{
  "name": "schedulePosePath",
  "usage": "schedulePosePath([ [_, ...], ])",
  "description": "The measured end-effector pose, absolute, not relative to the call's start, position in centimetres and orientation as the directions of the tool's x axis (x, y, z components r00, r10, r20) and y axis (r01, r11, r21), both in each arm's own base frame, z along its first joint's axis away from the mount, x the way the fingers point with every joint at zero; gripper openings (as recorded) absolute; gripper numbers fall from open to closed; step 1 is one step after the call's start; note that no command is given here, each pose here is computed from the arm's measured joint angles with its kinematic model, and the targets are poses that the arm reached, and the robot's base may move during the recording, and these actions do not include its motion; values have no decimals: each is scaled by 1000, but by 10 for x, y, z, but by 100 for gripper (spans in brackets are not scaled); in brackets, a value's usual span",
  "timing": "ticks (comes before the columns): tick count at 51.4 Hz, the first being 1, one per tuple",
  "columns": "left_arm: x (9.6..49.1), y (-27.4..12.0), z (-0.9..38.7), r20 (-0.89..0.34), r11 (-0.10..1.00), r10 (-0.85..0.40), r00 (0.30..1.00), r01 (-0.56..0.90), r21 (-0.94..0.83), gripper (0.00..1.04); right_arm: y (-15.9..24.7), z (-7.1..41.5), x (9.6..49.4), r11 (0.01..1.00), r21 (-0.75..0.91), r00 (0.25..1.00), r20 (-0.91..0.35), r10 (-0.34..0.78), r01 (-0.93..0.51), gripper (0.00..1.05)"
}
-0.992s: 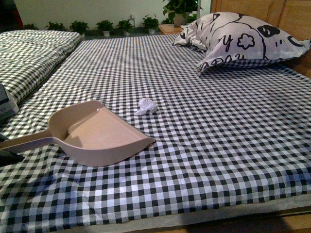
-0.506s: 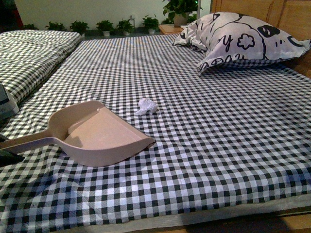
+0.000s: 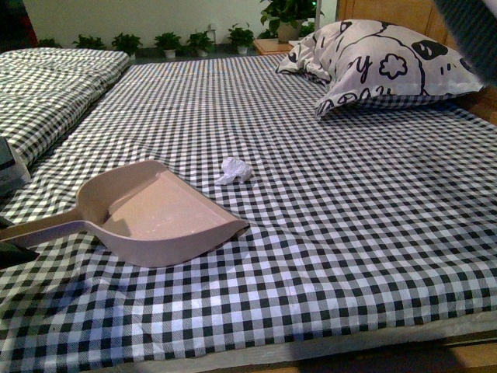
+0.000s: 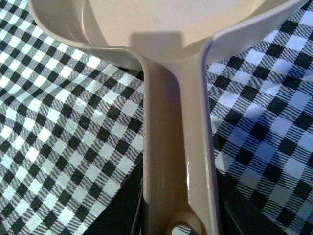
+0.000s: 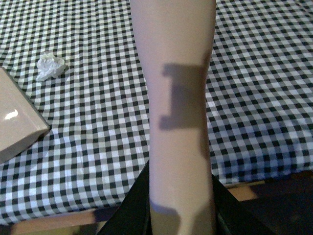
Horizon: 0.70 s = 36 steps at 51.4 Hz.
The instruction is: Clean up trash
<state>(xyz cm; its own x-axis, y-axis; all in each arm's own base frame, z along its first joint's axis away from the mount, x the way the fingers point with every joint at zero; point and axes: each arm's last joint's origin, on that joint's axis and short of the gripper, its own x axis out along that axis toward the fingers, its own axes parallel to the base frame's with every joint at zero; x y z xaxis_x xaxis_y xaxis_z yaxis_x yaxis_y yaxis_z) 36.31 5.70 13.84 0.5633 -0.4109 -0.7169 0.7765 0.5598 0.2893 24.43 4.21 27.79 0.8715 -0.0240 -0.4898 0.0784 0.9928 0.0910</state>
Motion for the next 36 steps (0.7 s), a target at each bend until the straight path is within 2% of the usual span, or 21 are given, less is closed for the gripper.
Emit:
schedulePosePath([
  [7, 363, 57, 138, -717, 559, -411, 563, 777, 289, 27, 51, 271, 291, 992, 126, 869, -492, 42, 23, 19],
  [14, 363, 57, 138, -717, 559, -411, 563, 777, 289, 27, 68, 248, 336, 991, 130, 834, -544, 95, -28, 19],
  [24, 363, 57, 138, -717, 559, -411, 563, 777, 290, 27, 95, 211, 389, 995, 65, 786, -610, 99, -75, 19],
  [36, 363, 57, 138, -717, 559, -411, 563, 777, 290, 27, 120, 190, 434, 996, -8, 780, -622, 65, -89, 19],
])
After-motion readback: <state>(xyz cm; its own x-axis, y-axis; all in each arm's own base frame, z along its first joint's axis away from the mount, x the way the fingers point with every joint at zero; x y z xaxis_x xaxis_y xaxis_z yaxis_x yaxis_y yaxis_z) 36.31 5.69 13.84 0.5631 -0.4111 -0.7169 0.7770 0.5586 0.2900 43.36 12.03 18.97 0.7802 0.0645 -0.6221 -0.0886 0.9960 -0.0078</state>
